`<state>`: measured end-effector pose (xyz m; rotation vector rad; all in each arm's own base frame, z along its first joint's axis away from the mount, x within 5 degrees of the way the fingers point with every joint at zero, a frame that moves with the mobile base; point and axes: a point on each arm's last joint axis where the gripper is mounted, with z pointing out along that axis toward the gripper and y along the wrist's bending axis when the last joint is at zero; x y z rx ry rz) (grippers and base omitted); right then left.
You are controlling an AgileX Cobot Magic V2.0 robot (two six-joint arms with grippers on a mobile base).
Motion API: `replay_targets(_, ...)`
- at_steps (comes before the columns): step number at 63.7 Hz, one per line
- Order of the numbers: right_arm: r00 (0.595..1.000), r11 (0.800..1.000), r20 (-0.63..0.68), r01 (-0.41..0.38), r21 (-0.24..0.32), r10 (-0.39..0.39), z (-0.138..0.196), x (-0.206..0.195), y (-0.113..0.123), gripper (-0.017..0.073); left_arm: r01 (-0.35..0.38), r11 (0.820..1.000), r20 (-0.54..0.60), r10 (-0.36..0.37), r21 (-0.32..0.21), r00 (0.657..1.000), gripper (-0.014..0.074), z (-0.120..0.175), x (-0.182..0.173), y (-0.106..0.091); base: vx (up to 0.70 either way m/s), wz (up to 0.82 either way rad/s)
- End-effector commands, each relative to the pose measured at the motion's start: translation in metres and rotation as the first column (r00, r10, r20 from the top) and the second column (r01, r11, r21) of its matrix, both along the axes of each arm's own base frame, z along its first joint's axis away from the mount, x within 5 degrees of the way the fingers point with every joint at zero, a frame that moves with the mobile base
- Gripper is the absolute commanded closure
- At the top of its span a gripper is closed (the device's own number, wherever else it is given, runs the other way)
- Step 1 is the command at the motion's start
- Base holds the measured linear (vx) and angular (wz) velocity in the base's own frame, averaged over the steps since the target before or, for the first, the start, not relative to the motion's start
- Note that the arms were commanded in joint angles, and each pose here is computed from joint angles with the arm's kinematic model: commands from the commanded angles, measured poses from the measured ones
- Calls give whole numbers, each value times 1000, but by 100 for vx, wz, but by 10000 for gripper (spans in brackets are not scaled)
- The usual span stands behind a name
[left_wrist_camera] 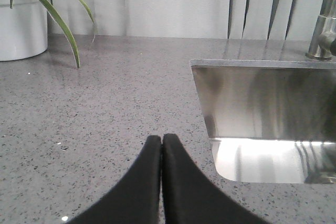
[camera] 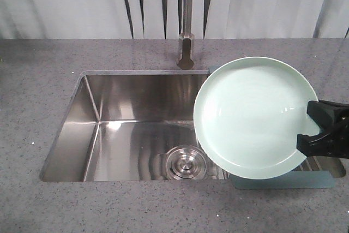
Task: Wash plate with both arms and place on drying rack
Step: 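Drive up to the sink, holding the plate above the drying rack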
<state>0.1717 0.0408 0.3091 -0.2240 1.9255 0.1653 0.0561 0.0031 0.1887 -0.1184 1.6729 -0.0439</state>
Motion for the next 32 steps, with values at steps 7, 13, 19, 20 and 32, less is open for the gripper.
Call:
replay_targets(7,993,1000,118,5,15,-7,19,2,-1,564,9,1000,72,-9,-5,997,598,2,0,-1,2,-2)
replay_targets(13,993,1000,118,5,15,-7,19,2,-1,564,9,1000,72,-9,-5,997,598,2,0,-1,3,-2)
replay_targets(19,993,1000,118,5,15,-7,19,2,-1,564,9,1000,72,-9,-5,997,598,2,0,-1,3,-2)
replay_targets(20,993,1000,118,5,15,-7,19,2,-1,564,9,1000,72,-9,-5,997,598,2,0,-1,3,-3)
replay_targets(32,993,1000,118,5,15,-7,19,2,-1,564,9,1000,72,-9,-5,997,598,2,0,-1,3,-3)
